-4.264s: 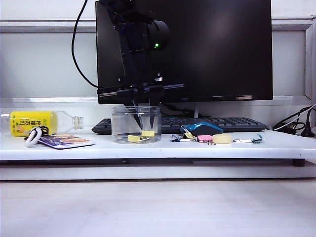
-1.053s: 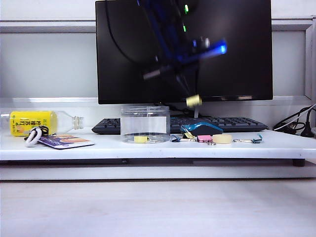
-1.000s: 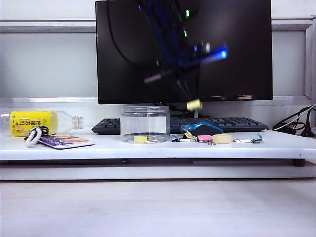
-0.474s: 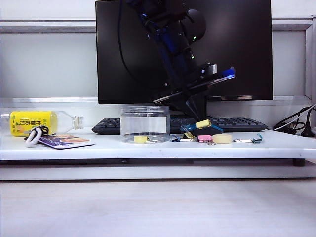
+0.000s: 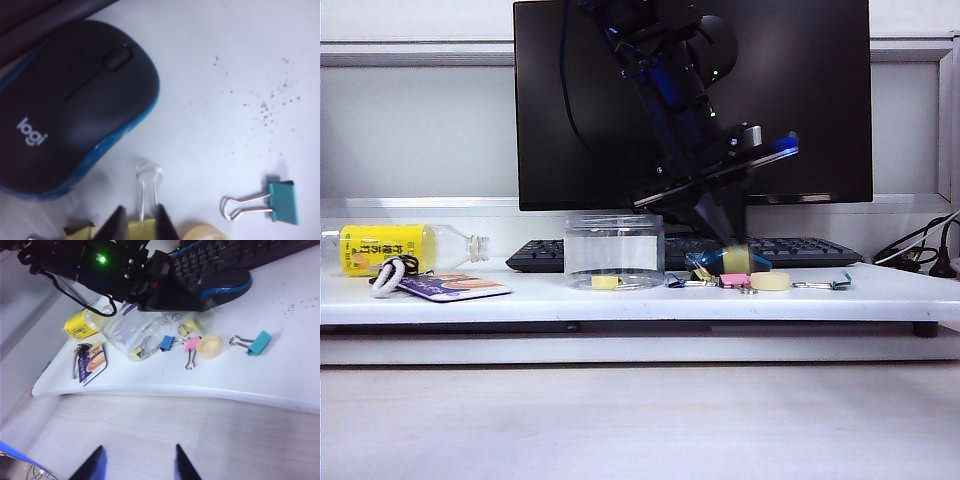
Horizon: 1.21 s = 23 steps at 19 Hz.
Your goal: Take the clips out of the round transparent plastic box and place them on the table.
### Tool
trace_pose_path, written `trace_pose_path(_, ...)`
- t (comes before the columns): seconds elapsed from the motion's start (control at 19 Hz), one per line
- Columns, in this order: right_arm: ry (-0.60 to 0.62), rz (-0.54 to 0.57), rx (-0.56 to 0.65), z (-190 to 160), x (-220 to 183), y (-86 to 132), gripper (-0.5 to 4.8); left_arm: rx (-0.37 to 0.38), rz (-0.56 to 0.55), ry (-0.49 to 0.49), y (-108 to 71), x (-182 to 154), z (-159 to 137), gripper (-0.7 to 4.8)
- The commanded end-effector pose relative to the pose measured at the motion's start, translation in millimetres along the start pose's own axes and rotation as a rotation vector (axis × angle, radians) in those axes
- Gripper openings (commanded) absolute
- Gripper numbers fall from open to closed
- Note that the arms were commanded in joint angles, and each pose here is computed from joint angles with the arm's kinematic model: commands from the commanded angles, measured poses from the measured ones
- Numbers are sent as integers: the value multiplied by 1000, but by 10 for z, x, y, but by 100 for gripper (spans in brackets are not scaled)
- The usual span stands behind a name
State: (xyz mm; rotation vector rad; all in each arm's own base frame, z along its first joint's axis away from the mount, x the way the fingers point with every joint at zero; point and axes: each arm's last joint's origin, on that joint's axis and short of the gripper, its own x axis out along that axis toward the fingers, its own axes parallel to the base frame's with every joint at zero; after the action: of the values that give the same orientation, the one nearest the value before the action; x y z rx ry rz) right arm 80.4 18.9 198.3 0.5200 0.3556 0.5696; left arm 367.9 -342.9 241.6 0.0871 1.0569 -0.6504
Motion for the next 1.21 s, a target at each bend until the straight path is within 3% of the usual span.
trace_pose_path(0.05,-11,4,-14,19,-5,13,176,5,-12,-19,-24,-19,21,67)
trace_pose_path(0.26,-10,4,-14,18,-5,12,176,5,-42,7,-37,-88,9,67)
trace_pose_path(0.37,-10,4,-14,18,-4,12,176,46,-33,15,-53,-269,9,67)
trace_pose_path(0.63,-11,4,-14,19,-5,13,176,168,159,-47,-54,-1084,9,67)
trace_pose_path(0.84,-11,4,-14,18,-4,12,176,80,210,49,146,-1362,-89,67)
trace_pose_path(1.05,-8,8,-14,17,-5,13,176,35,251,95,331,-1271,-92,67)
trace_pose_path(1.21,-8,6,-13,17,-5,13,176,24,255,115,359,-1142,-88,67)
